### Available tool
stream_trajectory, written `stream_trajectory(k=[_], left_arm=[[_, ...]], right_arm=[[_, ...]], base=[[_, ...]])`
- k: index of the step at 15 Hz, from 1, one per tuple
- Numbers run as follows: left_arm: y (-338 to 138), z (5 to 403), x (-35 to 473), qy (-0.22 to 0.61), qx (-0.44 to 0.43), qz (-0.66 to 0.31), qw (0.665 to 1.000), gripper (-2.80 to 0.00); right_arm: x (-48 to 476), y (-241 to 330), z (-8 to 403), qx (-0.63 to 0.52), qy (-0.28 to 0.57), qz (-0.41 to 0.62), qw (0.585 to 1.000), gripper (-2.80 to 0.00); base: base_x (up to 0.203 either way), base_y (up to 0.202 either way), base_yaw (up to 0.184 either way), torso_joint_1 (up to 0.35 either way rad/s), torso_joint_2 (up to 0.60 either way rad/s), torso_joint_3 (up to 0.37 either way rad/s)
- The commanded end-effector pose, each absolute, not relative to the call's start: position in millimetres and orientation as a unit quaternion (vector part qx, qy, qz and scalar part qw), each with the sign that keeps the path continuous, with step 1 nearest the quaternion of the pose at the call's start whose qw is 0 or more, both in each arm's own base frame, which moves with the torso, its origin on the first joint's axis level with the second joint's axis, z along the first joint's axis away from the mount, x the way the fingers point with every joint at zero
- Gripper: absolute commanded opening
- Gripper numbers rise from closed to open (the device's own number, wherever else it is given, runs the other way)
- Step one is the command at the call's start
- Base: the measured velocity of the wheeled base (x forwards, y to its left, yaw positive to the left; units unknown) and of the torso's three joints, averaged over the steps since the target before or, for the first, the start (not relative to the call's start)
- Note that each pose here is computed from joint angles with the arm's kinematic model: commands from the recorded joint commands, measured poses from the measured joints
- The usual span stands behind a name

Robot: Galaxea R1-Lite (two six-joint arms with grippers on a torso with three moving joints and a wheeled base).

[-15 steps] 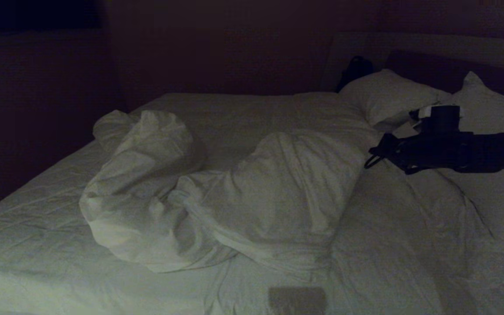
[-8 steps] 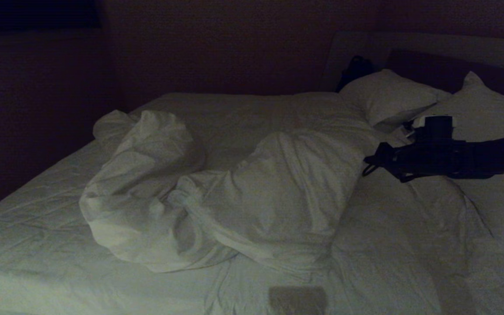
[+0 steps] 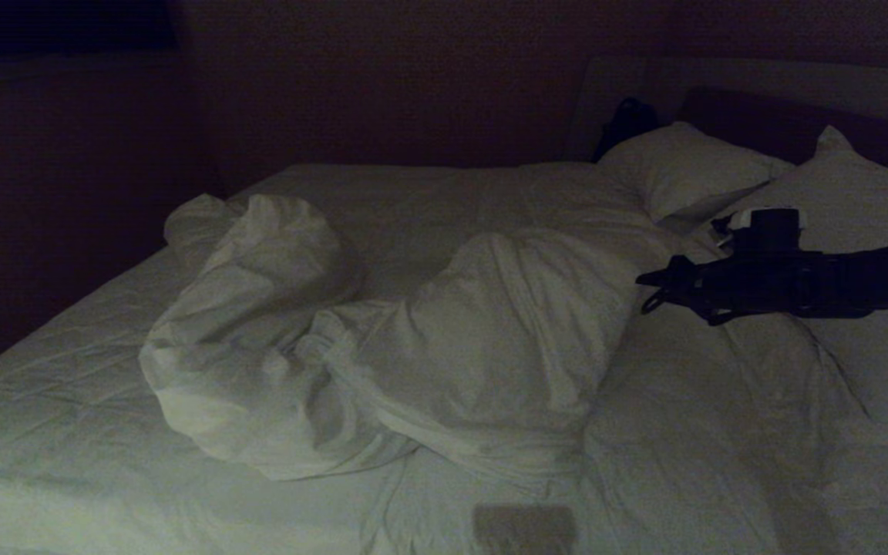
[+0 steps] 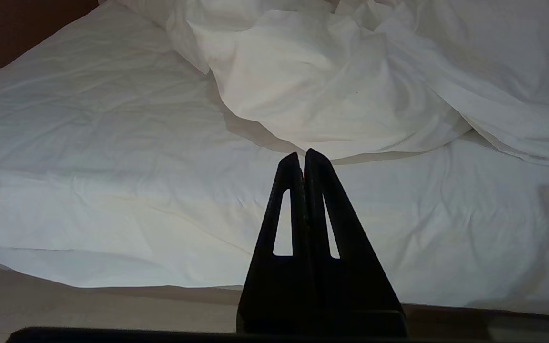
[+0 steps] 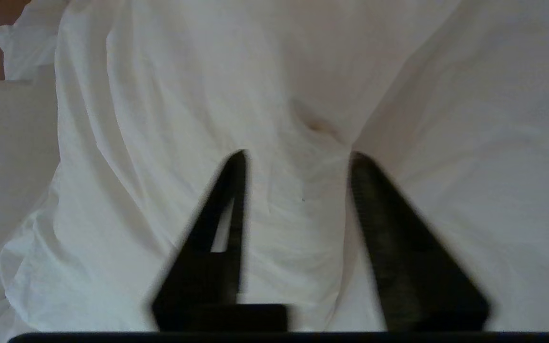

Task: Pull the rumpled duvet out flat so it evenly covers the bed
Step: Hold the folded corner of the quilt

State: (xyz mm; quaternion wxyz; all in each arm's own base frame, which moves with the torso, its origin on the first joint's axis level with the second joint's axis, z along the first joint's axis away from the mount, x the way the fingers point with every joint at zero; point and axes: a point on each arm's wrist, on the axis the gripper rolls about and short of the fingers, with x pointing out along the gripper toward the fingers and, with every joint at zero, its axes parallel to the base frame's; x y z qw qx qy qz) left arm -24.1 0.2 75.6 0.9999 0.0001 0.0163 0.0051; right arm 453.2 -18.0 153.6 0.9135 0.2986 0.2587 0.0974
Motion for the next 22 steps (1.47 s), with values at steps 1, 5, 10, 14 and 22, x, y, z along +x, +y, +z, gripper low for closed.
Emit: stream_trajectory(k=[1,5,10,14,22], left_arm=[[0,76,-24,0.016,0.000,0.005,1.000,-2.80],[0,76,-24,0.016,0.000,0.005,1.000,-2.80],[0,76,-24,0.016,0.000,0.005,1.000,-2.80],[0,76,-24,0.016,0.000,0.005,1.000,-2.80],[0,76,-24,0.016,0.000,0.005,1.000,-2.80]], right_arm=[[453,-19,153,0.303,0.262,0.106,0.910,0.00],[456,-18,139,0.318,0.284,0.145,0.893,0.00],[464,-16,120,0.335,0.307,0.172,0.874,0.00],[465,-11,118,0.333,0.308,0.177,0.874,0.00],[480,4,103,0.337,0.324,0.180,0.865,0.00]], base=[[0.000,0.000,0.000,0.000,0.00,0.000],[0.000,0.000,0.000,0.000,0.00,0.000],[0.000,0.000,0.000,0.000,0.00,0.000],[0.000,0.000,0.000,0.000,0.00,0.000],[0.000,0.000,0.000,0.000,0.00,0.000]])
